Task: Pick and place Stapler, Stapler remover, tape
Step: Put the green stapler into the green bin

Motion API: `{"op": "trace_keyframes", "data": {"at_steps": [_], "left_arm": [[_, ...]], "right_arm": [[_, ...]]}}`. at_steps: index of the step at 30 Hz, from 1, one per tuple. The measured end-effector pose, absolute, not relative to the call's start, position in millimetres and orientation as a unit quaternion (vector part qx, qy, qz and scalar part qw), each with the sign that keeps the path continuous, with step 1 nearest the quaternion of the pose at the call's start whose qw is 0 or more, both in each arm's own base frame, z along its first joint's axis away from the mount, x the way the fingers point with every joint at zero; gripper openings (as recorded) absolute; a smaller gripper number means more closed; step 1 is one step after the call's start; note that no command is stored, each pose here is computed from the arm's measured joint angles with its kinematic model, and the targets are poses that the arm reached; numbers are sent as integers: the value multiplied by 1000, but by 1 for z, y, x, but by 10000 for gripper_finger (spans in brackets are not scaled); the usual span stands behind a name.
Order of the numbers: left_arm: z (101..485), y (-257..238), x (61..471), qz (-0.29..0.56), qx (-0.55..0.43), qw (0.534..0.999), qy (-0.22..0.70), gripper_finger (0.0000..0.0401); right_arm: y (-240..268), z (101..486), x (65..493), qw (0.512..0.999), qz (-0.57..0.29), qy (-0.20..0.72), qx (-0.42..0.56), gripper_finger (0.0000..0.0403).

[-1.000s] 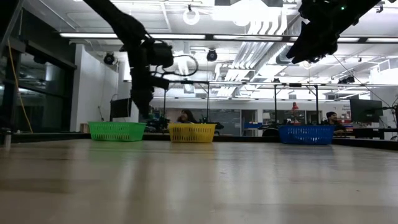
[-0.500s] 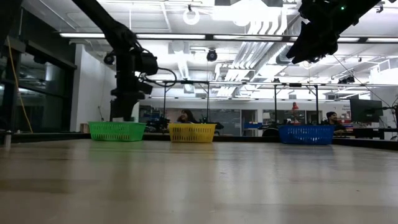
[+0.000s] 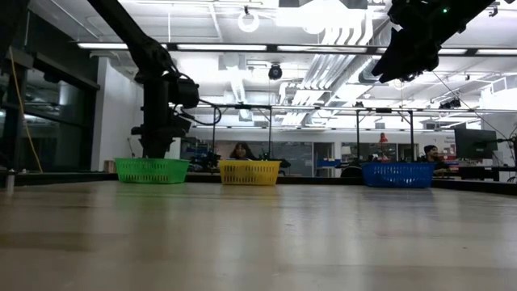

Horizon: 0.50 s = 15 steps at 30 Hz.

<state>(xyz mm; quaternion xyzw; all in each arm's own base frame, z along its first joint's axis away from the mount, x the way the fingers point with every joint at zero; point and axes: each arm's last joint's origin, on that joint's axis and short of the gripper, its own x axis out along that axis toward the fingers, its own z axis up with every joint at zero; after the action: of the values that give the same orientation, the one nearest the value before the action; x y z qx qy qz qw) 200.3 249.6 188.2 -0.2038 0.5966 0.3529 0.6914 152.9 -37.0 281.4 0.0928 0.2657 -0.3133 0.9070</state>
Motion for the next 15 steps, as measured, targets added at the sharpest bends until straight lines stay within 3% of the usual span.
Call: {"op": "trace_keyframes", "data": {"at_steps": [6,15], "left_arm": [[190,249,199,368,-206,688,590,71],[217,242,192,392,-185,703,563,116]], "right_arm": [[-37,281,153,908,-311,266,93,240],[-37,281,153,908,-310,266,94,240]]}}
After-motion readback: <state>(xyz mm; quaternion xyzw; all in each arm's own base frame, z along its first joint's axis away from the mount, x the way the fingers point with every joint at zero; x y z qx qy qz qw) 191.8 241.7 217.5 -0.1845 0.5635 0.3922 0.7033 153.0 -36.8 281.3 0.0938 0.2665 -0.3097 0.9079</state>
